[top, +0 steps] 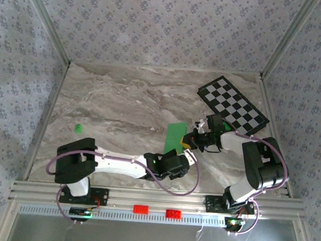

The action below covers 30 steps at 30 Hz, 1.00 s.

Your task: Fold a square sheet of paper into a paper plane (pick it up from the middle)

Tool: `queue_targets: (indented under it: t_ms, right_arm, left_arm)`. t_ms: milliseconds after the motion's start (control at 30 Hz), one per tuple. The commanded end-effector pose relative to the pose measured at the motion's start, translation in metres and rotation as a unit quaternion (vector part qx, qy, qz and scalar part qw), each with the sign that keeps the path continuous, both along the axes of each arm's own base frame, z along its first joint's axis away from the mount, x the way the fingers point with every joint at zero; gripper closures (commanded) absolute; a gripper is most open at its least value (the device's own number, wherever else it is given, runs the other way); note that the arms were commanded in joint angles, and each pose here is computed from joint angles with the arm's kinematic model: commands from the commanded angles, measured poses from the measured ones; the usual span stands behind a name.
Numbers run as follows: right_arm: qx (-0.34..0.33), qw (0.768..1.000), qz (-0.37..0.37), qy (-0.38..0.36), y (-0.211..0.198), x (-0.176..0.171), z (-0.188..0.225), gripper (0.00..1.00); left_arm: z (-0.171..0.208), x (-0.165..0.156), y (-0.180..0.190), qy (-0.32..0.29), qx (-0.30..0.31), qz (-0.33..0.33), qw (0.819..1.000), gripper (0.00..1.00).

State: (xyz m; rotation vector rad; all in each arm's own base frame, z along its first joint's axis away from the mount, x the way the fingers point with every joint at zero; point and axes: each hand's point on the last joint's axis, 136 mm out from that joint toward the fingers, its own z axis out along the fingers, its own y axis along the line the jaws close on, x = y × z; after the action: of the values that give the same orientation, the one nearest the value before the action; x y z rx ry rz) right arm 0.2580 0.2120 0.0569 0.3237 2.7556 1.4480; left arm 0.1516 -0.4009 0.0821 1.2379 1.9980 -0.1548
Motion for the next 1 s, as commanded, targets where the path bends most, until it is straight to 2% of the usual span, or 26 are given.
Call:
queue_targets:
  t_ms: [0, 200, 400, 567, 633, 667, 800, 967]
  right_arm:
    - [0.003, 1.0, -0.004, -0.005, 0.0, 0.005, 0.007, 1.0]
    - [0.004, 1.0, -0.003, -0.002, 0.0, 0.004, 0.005, 1.0]
    - [0.007, 1.0, -0.008, -0.002, -0.001, 0.004, 0.003, 1.0]
    - [0.006, 1.0, -0.009, 0.001, -0.005, 0.003, 0.001, 1.0]
    - [0.007, 1.0, -0.009, 0.001, -0.005, 0.003, 0.001, 1.0]
    - [0.01, 1.0, -0.008, 0.0, -0.005, 0.004, 0.003, 1.0]
    - [0.01, 1.0, -0.009, -0.002, -0.005, 0.003, 0.004, 1.0]
    - [0.012, 1.0, -0.009, 0.0, -0.006, 0.003, 0.004, 1.0]
  left_arm:
    - [0.003, 0.017, 0.011, -0.061, 0.043, 0.038, 0.996, 0.38]
    - [0.006, 0.029, 0.009, -0.108, 0.06, 0.052, 0.991, 0.36]
    - [-0.006, 0.03, -0.001, -0.11, 0.084, 0.038, 0.99, 0.39]
    - [-0.01, 0.034, 0.004, -0.118, 0.097, 0.045, 0.987, 0.46]
    - [-0.009, 0.033, 0.004, -0.115, 0.095, 0.043, 0.988, 0.56]
    - [-0.009, 0.032, 0.004, -0.112, 0.092, 0.041, 0.989, 0.58]
    - [-0.009, 0.031, 0.001, -0.108, 0.085, 0.037, 0.99, 0.61]
    - [-0.012, 0.032, -0.003, -0.11, 0.089, 0.038, 0.989, 0.59]
